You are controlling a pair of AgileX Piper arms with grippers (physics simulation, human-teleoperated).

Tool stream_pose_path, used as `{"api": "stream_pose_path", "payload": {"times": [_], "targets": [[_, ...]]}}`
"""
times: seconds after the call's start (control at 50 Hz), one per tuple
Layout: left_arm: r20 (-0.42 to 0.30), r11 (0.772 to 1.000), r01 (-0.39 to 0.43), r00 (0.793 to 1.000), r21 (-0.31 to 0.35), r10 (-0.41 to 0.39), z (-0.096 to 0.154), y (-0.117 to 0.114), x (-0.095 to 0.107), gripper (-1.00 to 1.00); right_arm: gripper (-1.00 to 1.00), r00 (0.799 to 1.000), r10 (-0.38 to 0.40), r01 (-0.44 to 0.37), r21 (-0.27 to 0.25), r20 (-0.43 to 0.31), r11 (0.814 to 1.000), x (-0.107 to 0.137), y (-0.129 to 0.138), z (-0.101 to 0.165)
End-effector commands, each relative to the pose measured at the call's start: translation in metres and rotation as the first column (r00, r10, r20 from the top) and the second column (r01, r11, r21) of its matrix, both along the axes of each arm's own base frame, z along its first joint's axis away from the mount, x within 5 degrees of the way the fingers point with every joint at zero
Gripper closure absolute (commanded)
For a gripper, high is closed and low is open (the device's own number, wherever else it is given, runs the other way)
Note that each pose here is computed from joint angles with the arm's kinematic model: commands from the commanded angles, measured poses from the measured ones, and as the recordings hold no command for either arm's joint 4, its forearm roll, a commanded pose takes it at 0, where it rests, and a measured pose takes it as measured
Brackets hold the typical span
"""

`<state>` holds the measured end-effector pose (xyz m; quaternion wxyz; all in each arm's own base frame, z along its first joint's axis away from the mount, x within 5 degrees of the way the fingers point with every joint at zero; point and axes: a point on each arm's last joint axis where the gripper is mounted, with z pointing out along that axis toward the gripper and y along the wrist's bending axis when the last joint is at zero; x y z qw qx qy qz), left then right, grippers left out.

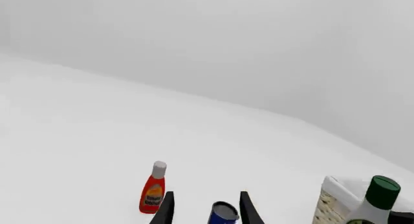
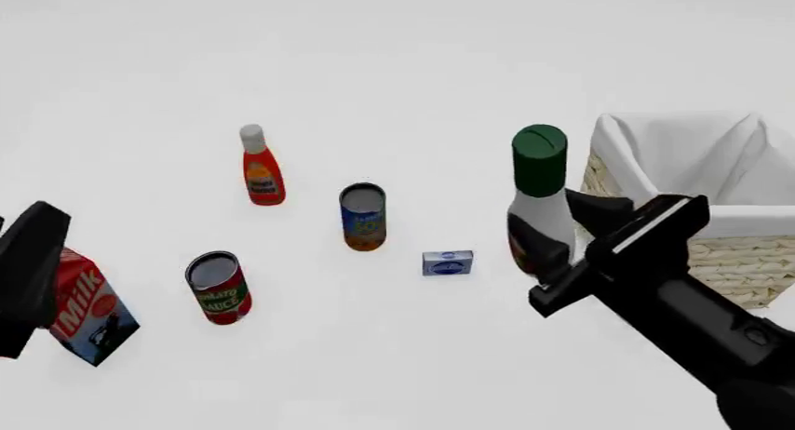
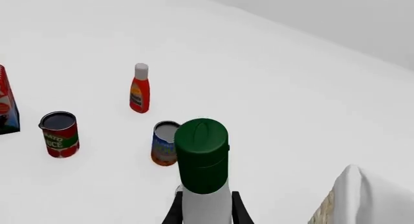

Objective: Pick the salad dressing and place it in the basket.

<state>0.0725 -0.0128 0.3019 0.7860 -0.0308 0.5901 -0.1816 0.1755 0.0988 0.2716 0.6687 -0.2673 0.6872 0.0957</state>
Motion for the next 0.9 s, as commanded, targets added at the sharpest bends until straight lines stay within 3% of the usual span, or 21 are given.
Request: {"api": "stream_pose_path", "payload": {"times": [0.02, 0.08, 0.22, 0.3, 0.5, 0.9], "targets": [[0.006, 0.946, -0.280, 0.959, 0.160, 0.283, -0.060, 0.016, -0.022, -1.00, 1.00, 0.998, -0.052, 0.049, 0.069, 0.044, 0.996, -0.011, -0.016, 0.025], [0.009, 0.932, -0.325, 0.945, 0.163, 0.328, -0.069, 0.019, -0.020, -1.00, 1.00, 0.995, -0.072, 0.067, 0.087, 0.062, 0.994, -0.013, -0.021, 0.035], [0.001, 0.930, -0.340, 0.939, 0.138, 0.343, -0.071, 0.020, -0.020, -1.00, 1.00, 0.985, -0.126, 0.112, 0.124, 0.117, 0.986, -0.021, -0.034, 0.059], [0.000, 0.922, -0.364, 0.930, 0.134, 0.368, -0.071, 0.021, -0.020, -1.00, 1.00, 0.969, -0.183, 0.157, 0.157, 0.166, 0.975, -0.027, -0.047, 0.079], [-0.016, 0.927, -0.343, 0.937, 0.151, 0.349, -0.073, 0.020, -0.020, -1.00, 1.00, 0.936, -0.266, 0.222, 0.201, 0.232, 0.954, -0.031, -0.061, 0.113], [-0.023, 0.934, -0.315, 0.946, 0.170, 0.323, -0.074, 0.019, -0.019, -1.00, 1.00, 0.882, -0.391, 0.325, 0.262, 0.263, 0.909, -0.017, -0.079, 0.132]]}}
